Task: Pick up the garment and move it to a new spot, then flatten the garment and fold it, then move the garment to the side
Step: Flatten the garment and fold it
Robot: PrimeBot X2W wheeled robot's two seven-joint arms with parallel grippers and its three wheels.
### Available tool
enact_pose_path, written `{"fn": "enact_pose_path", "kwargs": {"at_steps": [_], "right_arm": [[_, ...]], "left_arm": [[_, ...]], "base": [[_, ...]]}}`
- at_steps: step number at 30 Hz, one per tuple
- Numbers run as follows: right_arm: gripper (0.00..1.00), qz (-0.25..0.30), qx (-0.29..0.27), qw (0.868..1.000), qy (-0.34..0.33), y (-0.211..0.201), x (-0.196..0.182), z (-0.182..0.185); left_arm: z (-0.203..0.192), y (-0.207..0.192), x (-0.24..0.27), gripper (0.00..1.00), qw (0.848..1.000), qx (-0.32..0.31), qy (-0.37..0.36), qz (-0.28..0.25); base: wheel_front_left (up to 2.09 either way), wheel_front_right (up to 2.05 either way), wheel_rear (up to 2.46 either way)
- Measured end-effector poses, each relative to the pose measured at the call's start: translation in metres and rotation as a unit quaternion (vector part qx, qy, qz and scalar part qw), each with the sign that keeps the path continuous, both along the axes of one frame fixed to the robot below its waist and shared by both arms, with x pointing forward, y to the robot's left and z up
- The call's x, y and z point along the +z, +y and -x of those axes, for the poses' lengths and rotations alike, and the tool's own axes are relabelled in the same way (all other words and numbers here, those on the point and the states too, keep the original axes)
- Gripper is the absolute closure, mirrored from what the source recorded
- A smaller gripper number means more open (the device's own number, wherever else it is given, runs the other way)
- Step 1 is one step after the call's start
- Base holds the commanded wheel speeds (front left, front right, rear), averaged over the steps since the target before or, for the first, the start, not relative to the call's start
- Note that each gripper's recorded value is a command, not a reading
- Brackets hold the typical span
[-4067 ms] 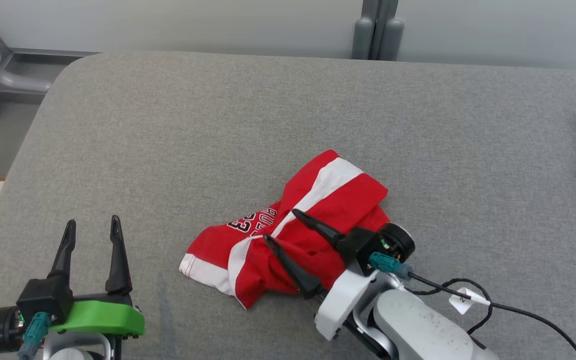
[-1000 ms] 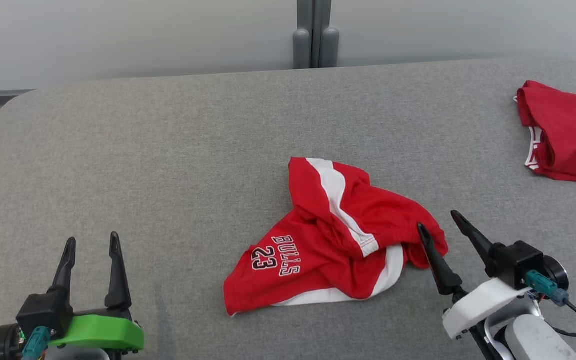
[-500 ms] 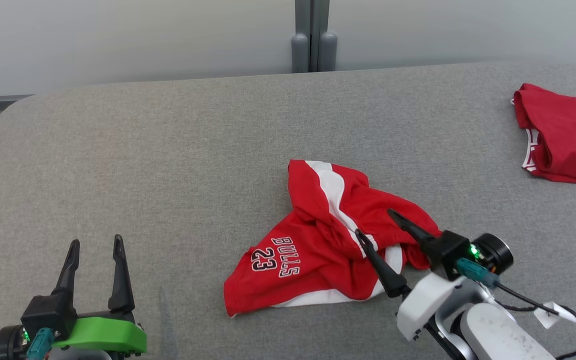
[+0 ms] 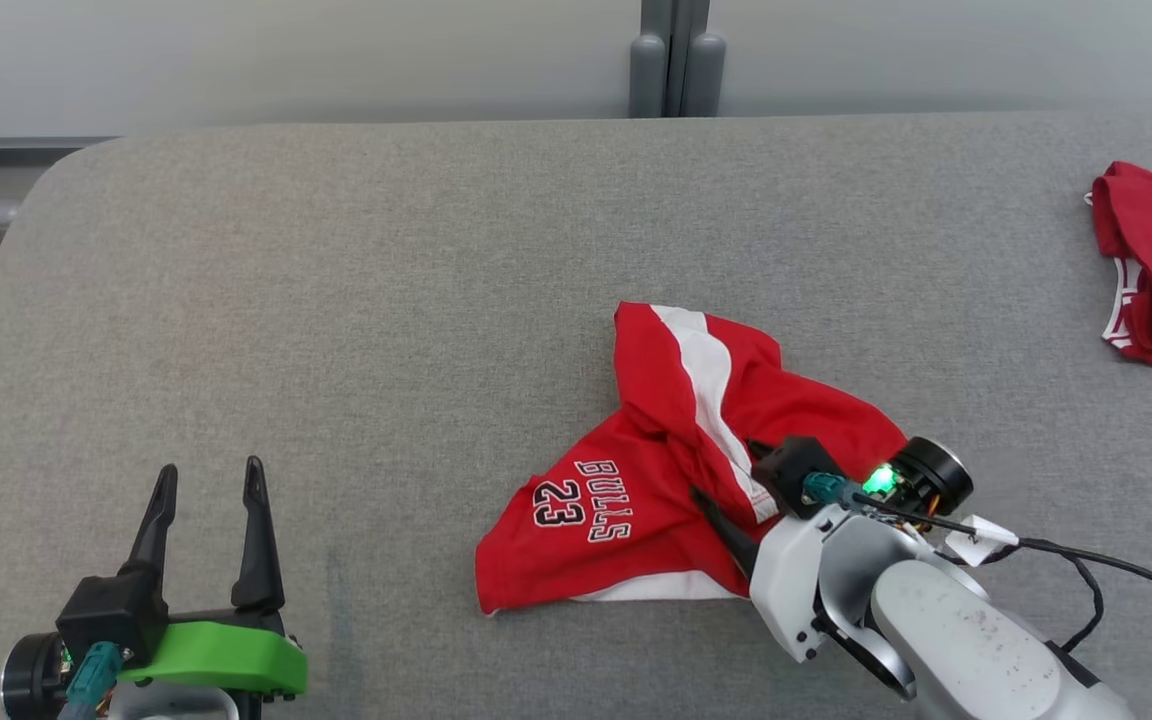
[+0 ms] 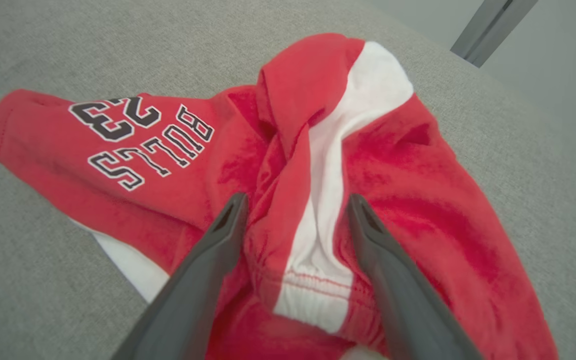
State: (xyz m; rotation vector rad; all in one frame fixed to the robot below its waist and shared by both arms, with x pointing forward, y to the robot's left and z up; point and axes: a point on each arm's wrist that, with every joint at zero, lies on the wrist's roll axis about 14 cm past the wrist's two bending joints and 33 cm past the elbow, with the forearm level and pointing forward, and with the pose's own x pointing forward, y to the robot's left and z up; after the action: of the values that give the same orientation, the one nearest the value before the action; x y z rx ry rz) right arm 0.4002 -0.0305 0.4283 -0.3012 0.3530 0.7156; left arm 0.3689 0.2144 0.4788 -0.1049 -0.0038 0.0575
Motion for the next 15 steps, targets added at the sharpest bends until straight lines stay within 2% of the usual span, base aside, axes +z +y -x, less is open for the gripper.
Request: {"fn": "enact_pose_path", "kwargs": {"at_steps": [3, 4, 5, 6, 12, 15], "right_arm": [[0.00, 0.012, 0.007, 1.000, 0.014, 0.003, -0.012, -0.001], [0.06, 0.019, 0.008, 1.000, 0.018, 0.002, -0.017, -0.002], [0.79, 0.014, 0.007, 1.000, 0.017, 0.003, -0.017, -0.003], [1.00, 0.002, 0.003, 1.000, 0.013, 0.004, -0.015, -0.006], [1.00, -0.024, -0.027, 0.999, -0.020, -0.009, 0.001, -0.026], [1.00, -0.041, -0.046, 0.997, -0.053, -0.020, 0.020, -0.044]], "left_arm": [[-0.001, 0.003, -0.002, 0.00, 1.000, 0.004, 0.002, 0.001], [-0.001, 0.003, -0.002, 0.00, 1.000, 0.005, 0.003, 0.002], [-0.001, 0.003, -0.003, 0.00, 1.000, 0.006, 0.005, 0.002], [-0.001, 0.004, -0.004, 0.00, 1.000, 0.007, 0.006, 0.002], [-0.004, 0.005, -0.002, 0.00, 1.000, 0.007, 0.002, 0.002], [-0.005, 0.003, -0.002, 0.00, 1.000, 0.005, 0.002, 0.002]], "base": [[0.00, 0.00, 0.00], [0.00, 0.00, 0.00], [0.00, 0.00, 0.00], [0.00, 0.00, 0.00], [0.00, 0.00, 0.00], [0.00, 0.00, 0.00]]}}
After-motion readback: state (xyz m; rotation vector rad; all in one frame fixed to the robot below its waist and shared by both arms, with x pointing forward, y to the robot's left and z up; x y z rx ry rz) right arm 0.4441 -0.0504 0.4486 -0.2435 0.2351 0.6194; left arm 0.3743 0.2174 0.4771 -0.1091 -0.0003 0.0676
